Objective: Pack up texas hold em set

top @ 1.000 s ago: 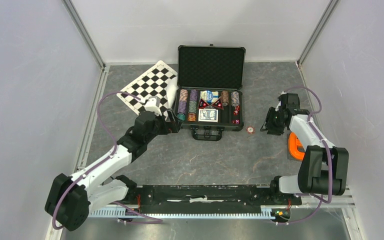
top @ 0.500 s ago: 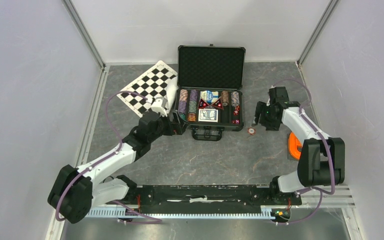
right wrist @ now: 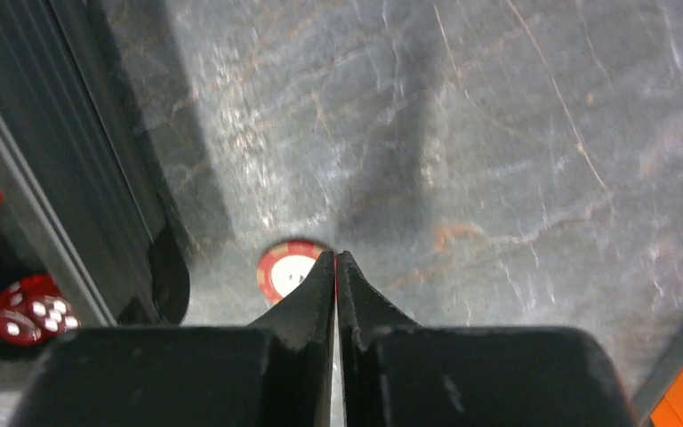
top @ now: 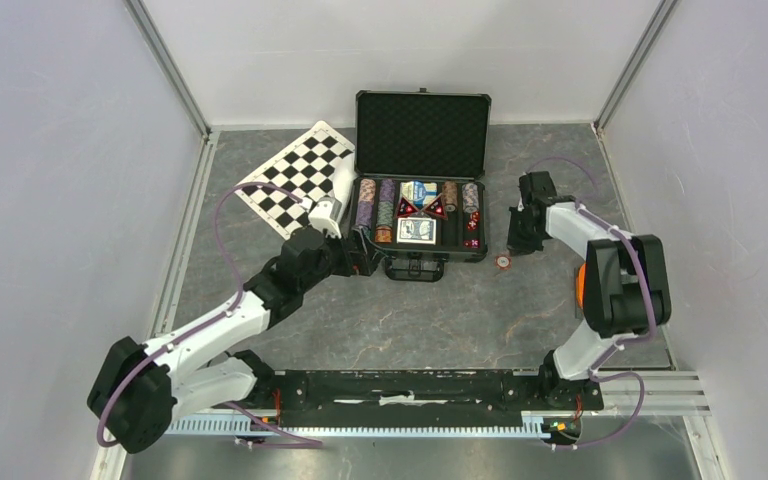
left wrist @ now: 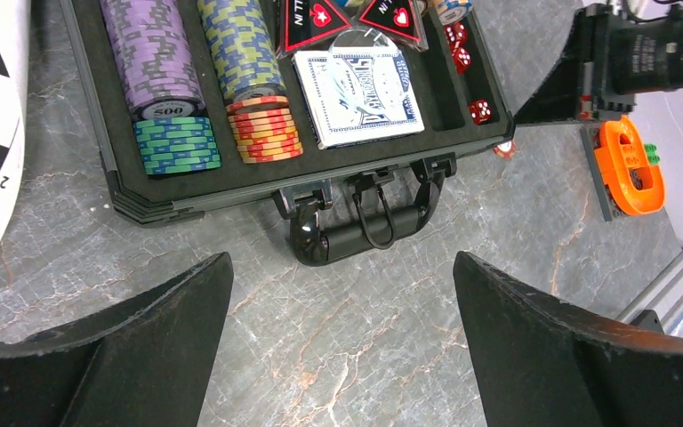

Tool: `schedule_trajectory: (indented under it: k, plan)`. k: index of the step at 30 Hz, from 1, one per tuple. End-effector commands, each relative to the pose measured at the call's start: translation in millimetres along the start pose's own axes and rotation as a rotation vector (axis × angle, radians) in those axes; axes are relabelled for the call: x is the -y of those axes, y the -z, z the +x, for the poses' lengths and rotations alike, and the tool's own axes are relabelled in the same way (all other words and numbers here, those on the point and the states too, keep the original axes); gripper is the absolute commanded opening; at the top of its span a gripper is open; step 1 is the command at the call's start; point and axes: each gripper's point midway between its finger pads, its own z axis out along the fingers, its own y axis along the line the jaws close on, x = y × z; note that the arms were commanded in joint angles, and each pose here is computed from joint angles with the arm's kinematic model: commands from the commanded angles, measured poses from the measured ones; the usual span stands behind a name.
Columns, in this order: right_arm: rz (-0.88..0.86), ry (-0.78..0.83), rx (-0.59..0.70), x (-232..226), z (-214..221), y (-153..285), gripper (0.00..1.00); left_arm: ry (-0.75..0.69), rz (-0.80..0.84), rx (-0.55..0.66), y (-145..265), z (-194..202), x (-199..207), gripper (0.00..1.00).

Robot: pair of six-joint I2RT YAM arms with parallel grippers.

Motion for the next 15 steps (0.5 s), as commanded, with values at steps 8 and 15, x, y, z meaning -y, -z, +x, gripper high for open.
schedule_trajectory:
  k: [8,15]
  plan:
    - [-0.087,0.020,-0.037,-12,22,-27,0.01,-0.050,-0.059,0.016,0,-7,2,1.00]
    - [-0.102,0.078,-0.087,-12,76,-25,0.00,-0.115,-0.067,0.000,-3,-7,11,1.00]
